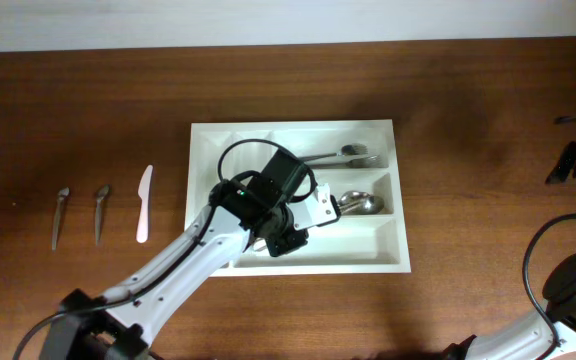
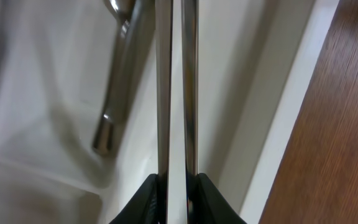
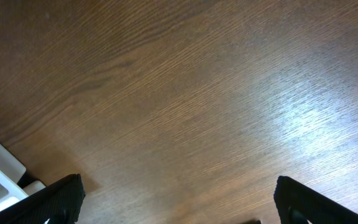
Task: Pack container
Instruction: 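Lower the sticks into the bottom compartment and open the left gripper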
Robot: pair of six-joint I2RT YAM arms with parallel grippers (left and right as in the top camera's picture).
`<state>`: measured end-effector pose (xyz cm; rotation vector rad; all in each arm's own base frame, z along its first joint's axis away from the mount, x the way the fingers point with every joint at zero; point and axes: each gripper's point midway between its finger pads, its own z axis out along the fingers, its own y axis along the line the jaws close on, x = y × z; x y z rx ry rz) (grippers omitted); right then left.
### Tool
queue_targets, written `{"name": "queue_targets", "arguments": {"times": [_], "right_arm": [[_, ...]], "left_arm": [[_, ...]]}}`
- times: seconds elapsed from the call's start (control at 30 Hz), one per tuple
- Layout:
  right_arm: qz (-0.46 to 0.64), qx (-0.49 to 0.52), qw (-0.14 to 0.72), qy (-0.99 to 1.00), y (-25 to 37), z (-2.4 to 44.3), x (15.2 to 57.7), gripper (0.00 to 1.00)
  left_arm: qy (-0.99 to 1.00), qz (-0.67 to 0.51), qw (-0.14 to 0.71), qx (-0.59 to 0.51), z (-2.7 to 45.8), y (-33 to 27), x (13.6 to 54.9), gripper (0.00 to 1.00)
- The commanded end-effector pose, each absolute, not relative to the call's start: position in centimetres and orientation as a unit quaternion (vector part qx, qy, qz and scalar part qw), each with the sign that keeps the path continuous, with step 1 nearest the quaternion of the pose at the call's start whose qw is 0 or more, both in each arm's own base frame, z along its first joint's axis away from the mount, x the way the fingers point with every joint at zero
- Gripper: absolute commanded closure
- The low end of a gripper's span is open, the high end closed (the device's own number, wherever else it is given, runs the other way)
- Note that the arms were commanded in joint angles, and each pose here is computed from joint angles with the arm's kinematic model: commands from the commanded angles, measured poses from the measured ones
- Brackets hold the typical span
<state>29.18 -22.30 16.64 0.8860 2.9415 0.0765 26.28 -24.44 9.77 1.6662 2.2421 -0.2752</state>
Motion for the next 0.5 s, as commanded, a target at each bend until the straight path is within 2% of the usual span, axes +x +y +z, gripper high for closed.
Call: {"name": "queue_targets", "arguments": {"times": [0.0,0.13,0.47], "right_arm": [[0.025,0.295,0.042,0.954,-22.3,17.1,29.0,0.01],[0.025,0.295,0.042,0.954,-22.3,17.1,29.0,0.01],[0.025,0.295,0.042,0.954,-22.3,17.1,29.0,0.01]], "left_arm": [[0.773,-0.096,0.155,0.608,9.2,-24.8,25.9,0.80],[0.747,-0.093,0.146,0.642,8.3,-25.5,25.4,0.76],[0.708,-0.086,0.152,0.685,7.9,-26.0,25.4,0.76]]}}
